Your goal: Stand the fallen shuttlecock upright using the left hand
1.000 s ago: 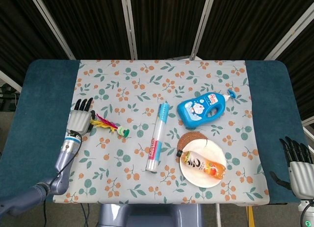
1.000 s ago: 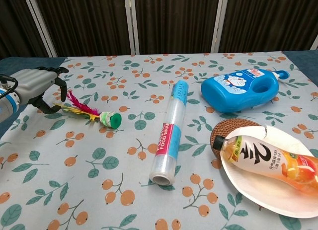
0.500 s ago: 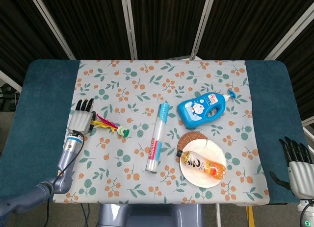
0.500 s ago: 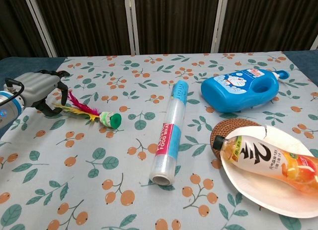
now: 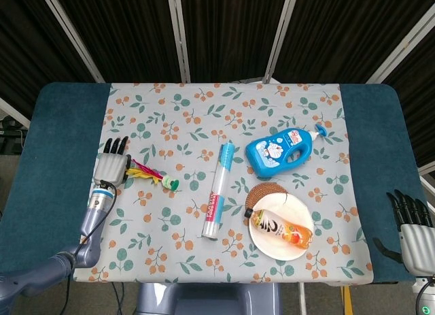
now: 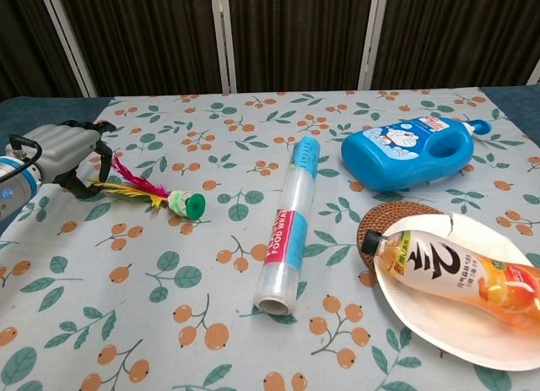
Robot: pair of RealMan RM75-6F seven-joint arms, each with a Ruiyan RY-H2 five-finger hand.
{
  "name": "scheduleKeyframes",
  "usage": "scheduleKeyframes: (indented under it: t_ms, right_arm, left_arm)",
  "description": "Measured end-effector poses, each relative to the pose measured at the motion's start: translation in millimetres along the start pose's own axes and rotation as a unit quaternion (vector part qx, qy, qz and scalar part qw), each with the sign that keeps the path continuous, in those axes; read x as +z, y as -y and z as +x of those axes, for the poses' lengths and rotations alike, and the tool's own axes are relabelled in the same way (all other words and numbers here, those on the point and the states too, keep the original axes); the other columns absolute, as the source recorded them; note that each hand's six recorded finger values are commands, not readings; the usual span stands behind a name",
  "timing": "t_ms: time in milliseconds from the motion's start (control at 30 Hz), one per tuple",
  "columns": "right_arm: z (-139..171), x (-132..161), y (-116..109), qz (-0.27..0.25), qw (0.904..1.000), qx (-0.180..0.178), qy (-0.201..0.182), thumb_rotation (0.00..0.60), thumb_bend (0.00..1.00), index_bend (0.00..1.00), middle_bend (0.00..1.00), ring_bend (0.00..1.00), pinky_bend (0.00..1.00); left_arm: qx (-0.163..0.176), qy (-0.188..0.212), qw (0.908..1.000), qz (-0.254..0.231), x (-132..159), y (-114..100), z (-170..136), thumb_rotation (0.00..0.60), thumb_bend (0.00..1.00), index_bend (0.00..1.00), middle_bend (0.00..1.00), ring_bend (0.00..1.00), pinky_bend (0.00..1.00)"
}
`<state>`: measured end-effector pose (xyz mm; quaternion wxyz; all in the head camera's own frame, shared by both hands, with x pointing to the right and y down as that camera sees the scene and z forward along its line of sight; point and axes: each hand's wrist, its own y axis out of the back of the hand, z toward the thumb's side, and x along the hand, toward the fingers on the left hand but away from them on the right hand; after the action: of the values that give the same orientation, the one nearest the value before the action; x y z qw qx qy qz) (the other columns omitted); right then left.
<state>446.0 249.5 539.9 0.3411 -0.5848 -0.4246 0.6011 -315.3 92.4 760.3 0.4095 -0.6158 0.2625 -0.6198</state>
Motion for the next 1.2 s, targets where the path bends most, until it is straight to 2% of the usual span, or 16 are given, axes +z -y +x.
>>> scheduleKeyframes:
  t_ms: [133,333,667,900,1200]
  right_arm:
    - [0,0,0,-0.001,1.0000,0.001,0.001,0.600,0.12,0.00,0.00,0.00,0.00]
    - [0,0,0,0.000,1.0000,0.000,0.000,0.600,0.12,0.00,0.00,0.00,0.00]
    - [0,0,0,0.000,1.0000,0.000,0.001,0.600,0.13,0.00,0.00,0.00,0.00]
    - [0,0,0,0.000,1.0000,0.000,0.001,0.600,0.12,0.00,0.00,0.00,0.00]
    - [0,1,0,0.001,1.0000,-0.001,0.000,0.600,0.12,0.00,0.00,0.00,0.00]
  left_arm:
    - [-0.002,-0.003,1.0000,0.001,-1,2,1,0.600,0.45,0.55,0.00,0.00,0.00]
    - [-0.003,-0.004,1.0000,0.003,-2,3,1,0.600,0.52,0.57,0.00,0.00,0.00]
    - [0.010,0.000,0.9999,-0.003,-1,-5,1,0.600,0.52,0.57,0.00,0.00,0.00]
    - [0.033,0.014,0.9993,-0.007,3,-22,-1,0.600,0.52,0.57,0.00,0.00,0.00]
    - [0.074,0.044,0.9961,-0.017,15,-61,-8,0.600,0.52,0.60,0.00,0.00,0.00]
